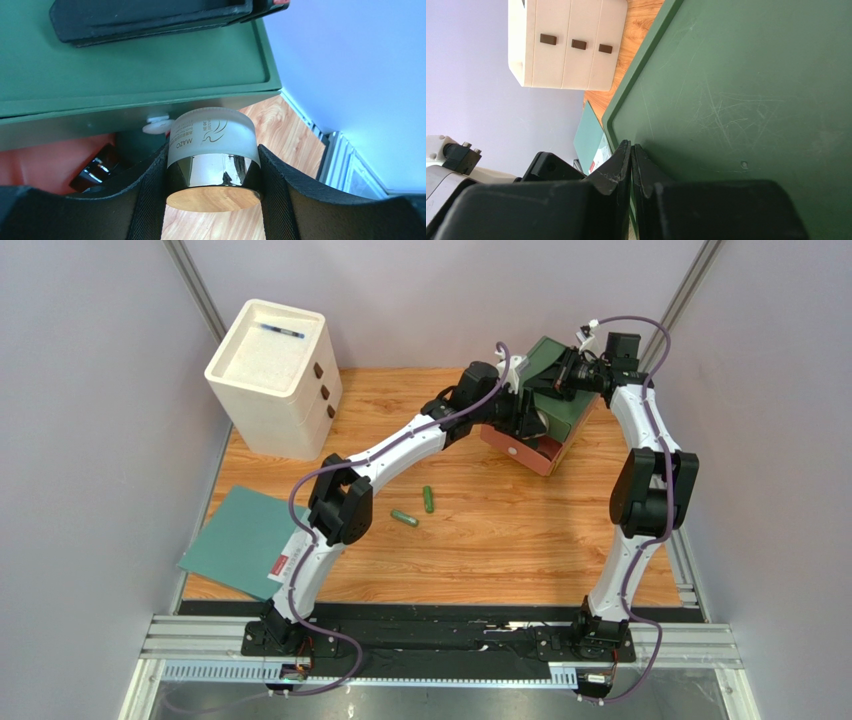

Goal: Organize the makeup

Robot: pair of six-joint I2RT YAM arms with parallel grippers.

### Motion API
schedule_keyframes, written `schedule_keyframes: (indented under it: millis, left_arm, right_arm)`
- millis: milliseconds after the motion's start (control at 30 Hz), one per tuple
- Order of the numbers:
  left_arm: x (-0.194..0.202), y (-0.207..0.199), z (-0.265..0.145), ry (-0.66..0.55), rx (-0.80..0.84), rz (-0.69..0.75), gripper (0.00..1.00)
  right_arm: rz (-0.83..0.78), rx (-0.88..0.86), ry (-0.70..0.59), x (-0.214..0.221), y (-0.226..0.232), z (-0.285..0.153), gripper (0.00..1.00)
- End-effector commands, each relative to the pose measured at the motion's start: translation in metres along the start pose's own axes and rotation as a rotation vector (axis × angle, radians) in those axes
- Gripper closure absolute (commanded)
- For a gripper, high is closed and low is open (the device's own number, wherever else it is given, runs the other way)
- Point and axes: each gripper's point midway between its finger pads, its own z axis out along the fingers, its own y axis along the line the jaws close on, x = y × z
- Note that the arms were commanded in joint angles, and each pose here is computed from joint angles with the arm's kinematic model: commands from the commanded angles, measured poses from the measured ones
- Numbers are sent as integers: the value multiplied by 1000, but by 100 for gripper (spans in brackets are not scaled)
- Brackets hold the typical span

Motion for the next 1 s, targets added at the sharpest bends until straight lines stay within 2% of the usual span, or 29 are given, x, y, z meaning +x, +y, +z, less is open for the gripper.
schedule_keyframes:
  millis: [0,267,467,733,967]
  left_arm:
    - [-48,-43,-6,-144,133,36,100]
    - [-26,-34,11,-117,136,5,100]
    - [-9,-24,24,-111,141,9,96]
    - [-8,-10,34,-173,97,24,86]
    - [-2,1,40,-156,57,10,76]
  right_arm:
    - [292,348,229,103,-155,33,90]
    - [295,342,233,104,-155,33,90]
    - [294,341,232,104,-155,33,90]
    - [294,338,232,105,-154,33,90]
    - [296,338,233,106,-155,33,90]
